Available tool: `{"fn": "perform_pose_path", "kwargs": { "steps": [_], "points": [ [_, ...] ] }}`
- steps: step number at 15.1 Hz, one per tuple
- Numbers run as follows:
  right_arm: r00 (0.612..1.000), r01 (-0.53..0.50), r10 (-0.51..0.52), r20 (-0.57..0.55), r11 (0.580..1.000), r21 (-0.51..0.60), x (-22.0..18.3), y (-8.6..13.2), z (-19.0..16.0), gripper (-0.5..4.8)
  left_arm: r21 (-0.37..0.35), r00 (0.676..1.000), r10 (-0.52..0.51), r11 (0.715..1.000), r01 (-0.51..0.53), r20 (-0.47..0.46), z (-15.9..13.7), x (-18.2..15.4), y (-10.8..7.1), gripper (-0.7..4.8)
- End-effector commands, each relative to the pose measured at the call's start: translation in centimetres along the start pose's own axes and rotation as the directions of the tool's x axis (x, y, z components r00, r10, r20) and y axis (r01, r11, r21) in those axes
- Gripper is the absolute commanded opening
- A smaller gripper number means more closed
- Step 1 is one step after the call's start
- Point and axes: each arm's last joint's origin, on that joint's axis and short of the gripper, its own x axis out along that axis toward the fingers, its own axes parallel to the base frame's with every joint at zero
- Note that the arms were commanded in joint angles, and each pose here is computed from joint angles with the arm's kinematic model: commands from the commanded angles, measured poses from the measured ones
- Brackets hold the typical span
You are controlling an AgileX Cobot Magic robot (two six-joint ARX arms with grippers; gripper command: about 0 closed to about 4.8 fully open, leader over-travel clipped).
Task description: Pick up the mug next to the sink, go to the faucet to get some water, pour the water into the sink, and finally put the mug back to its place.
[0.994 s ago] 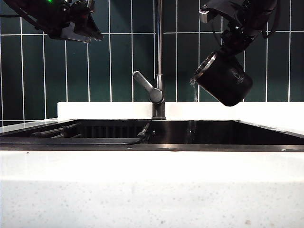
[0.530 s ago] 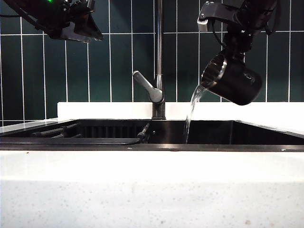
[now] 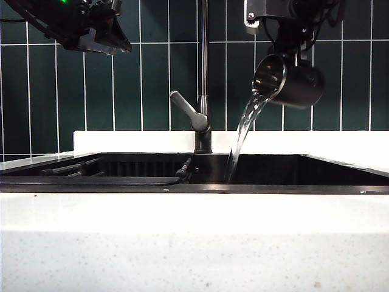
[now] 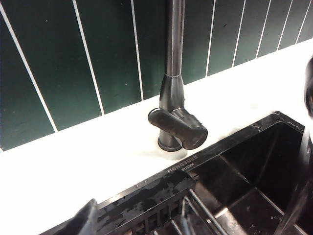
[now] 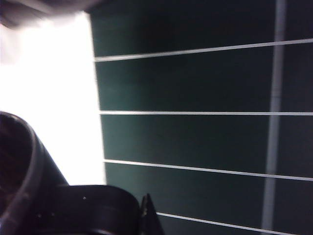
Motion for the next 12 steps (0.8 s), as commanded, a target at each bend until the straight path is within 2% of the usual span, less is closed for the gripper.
{"fn": "perform_pose_path", "kwargs": {
  "steps": [1,3,4,6,12],
  "points": [
    [0.996,0.084,-0.086,-0.010,0.990,-0.117,-0.7,-1.3,0.6,0.08,-0.020,1.000,0.000,1.000,0.000,0.015,0.3,-0.1,0.0,2.15],
    [0.994,0.110,-0.110,0.009,0.985,-0.133,-0.7,-1.5,1.2,0.08,-0.020,1.000,0.000,1.000,0.000,0.015,0.3,-0.1,0.0,2.15],
    [0.990,0.138,-0.135,0.026,0.972,-0.191,-0.8,-1.7,1.8,-0.03,-0.020,1.000,0.000,1.000,0.000,0.015,0.3,-0.1,0.0,2.15],
    [0.984,0.175,-0.166,0.059,0.954,-0.243,-1.0,-1.9,2.8,-0.01,-0.020,1.000,0.000,1.000,0.001,0.015,0.2,-0.1,0.0,2.15],
    [0.978,0.190,-0.151,0.144,0.929,-0.318,-1.2,-1.7,4.3,-0.01,-0.030,1.000,-0.009,1.000,0.008,-0.016,-0.1,-0.1,-0.1,2.14]
  ]
}}
